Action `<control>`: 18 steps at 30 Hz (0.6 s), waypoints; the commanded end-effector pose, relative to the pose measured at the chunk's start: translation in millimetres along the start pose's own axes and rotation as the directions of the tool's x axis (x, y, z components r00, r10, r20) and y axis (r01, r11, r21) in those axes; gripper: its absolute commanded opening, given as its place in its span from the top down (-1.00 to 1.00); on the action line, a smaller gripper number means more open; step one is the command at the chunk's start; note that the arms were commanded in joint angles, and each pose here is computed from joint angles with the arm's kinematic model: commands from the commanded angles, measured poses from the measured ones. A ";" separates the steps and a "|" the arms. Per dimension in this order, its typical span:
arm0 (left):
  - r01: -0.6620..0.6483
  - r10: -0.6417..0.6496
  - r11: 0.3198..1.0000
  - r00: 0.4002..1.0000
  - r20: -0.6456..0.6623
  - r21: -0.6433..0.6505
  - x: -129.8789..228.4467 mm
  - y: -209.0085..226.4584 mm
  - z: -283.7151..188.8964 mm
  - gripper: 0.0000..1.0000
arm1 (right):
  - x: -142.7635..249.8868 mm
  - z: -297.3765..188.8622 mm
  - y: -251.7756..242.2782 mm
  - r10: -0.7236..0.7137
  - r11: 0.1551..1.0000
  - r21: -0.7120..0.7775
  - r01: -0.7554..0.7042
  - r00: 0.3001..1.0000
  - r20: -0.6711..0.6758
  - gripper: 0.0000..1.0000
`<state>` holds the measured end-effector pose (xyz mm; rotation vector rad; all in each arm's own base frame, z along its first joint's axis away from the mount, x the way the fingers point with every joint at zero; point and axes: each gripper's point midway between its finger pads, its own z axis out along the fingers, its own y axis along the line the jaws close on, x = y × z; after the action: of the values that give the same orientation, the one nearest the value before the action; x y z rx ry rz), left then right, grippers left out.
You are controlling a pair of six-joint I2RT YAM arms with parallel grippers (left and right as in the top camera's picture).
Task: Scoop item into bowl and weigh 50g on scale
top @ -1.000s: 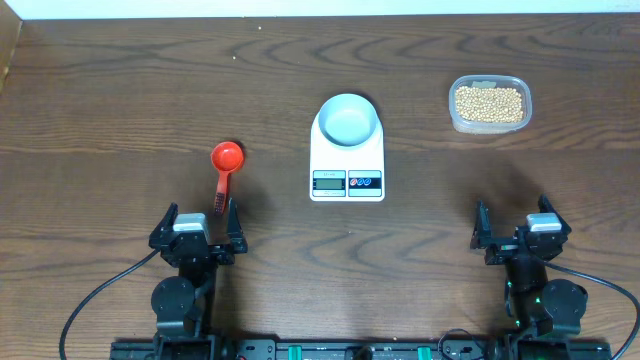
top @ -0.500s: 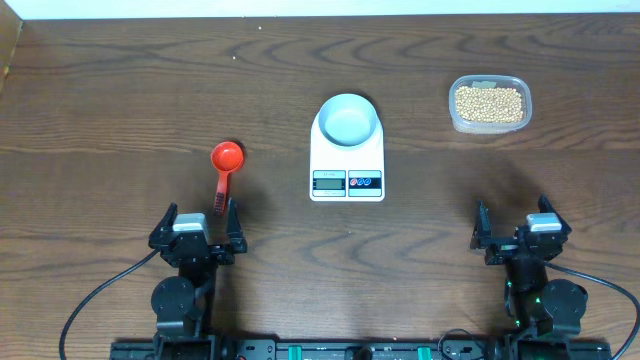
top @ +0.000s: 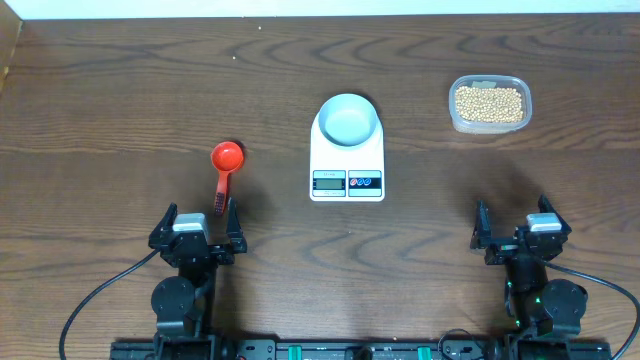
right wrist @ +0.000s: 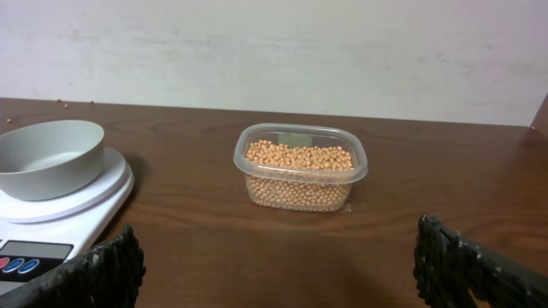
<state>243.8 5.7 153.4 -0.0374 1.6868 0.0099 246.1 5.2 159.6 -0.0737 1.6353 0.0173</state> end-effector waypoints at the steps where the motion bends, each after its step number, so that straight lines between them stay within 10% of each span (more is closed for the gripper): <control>1: 0.000 -0.001 1.000 0.999 -0.039 -0.027 16.7 4.5 2.4 -0.99 | 2.0 0.3 1.0 -0.001 1.000 -0.002 0.001 1.000 -0.005 -0.99; 18: 0.031 -0.031 0.999 0.999 0.006 -0.017 3.9 2.7 2.0 -0.98 | 2.0 0.3 1.0 -0.001 1.000 -0.002 0.001 1.000 -0.005 -0.98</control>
<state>244.8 6.3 155.3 -0.0596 1.6702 -0.0052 246.1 5.2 159.6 -0.0737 1.6353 0.0173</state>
